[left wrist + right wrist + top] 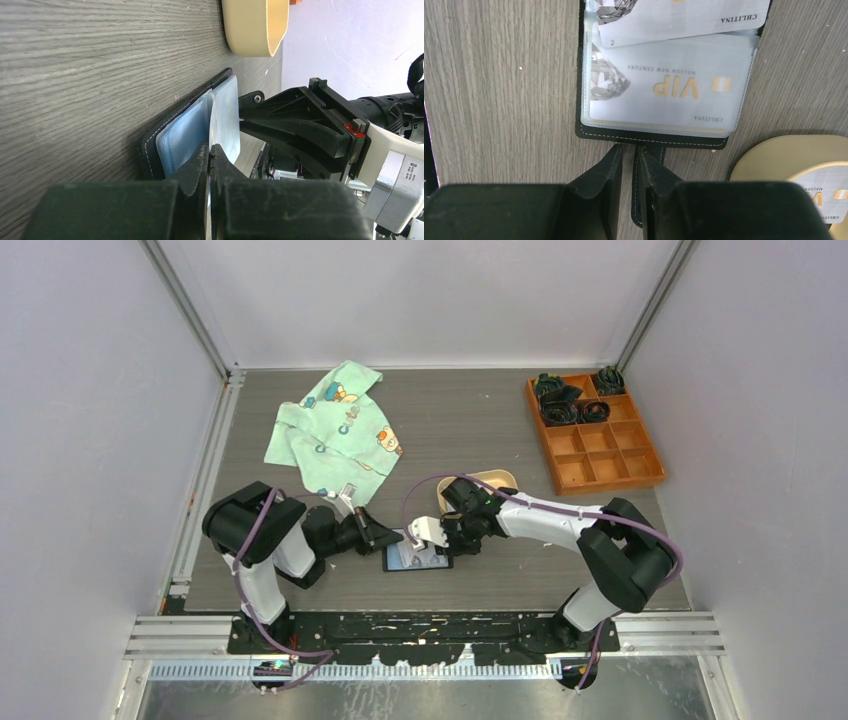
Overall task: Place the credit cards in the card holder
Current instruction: Insert the credit card into the card holder.
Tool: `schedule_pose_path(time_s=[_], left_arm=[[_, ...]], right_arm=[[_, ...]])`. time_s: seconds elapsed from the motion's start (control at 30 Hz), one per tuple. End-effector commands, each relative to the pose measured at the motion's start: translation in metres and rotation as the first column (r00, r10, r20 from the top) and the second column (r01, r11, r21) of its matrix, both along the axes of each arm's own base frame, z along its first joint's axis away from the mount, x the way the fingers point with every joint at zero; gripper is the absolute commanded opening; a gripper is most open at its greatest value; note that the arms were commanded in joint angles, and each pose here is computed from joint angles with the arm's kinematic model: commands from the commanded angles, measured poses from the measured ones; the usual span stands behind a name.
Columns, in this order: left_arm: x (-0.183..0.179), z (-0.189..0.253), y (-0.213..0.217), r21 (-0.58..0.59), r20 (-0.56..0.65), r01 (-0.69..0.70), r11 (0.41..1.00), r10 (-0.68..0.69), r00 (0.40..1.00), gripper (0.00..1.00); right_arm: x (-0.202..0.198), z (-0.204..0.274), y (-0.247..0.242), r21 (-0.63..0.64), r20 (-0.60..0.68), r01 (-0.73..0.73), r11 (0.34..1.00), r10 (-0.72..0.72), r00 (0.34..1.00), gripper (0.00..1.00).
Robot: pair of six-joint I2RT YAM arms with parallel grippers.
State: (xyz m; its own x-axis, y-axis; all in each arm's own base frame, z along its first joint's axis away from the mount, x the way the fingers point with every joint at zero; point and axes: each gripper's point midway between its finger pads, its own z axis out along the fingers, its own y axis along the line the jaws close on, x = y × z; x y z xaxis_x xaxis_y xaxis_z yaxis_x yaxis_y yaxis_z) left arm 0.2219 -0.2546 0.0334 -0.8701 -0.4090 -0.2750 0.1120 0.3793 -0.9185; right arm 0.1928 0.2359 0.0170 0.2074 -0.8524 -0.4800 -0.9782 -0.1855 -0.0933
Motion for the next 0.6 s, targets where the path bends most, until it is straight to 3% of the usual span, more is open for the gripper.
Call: schedule_pose_path(time_s=[0.0, 0.57], left_arm=[[0.007, 0.010, -0.005, -0.025, 0.067, -0.006, 1.000, 0.007, 0.998, 0.00], [0.002, 0.003, -0.016, -0.034, 0.024, 0.025, 0.999, -0.024, 0.999, 0.00]], right_arm=[[0.004, 0.001, 0.006, -0.002, 0.012, -0.002, 1.000, 0.002, 1.000, 0.24], [0.001, -0.005, 0.007, -0.039, 0.012, -0.018, 0.999, 0.018, 1.000, 0.24]])
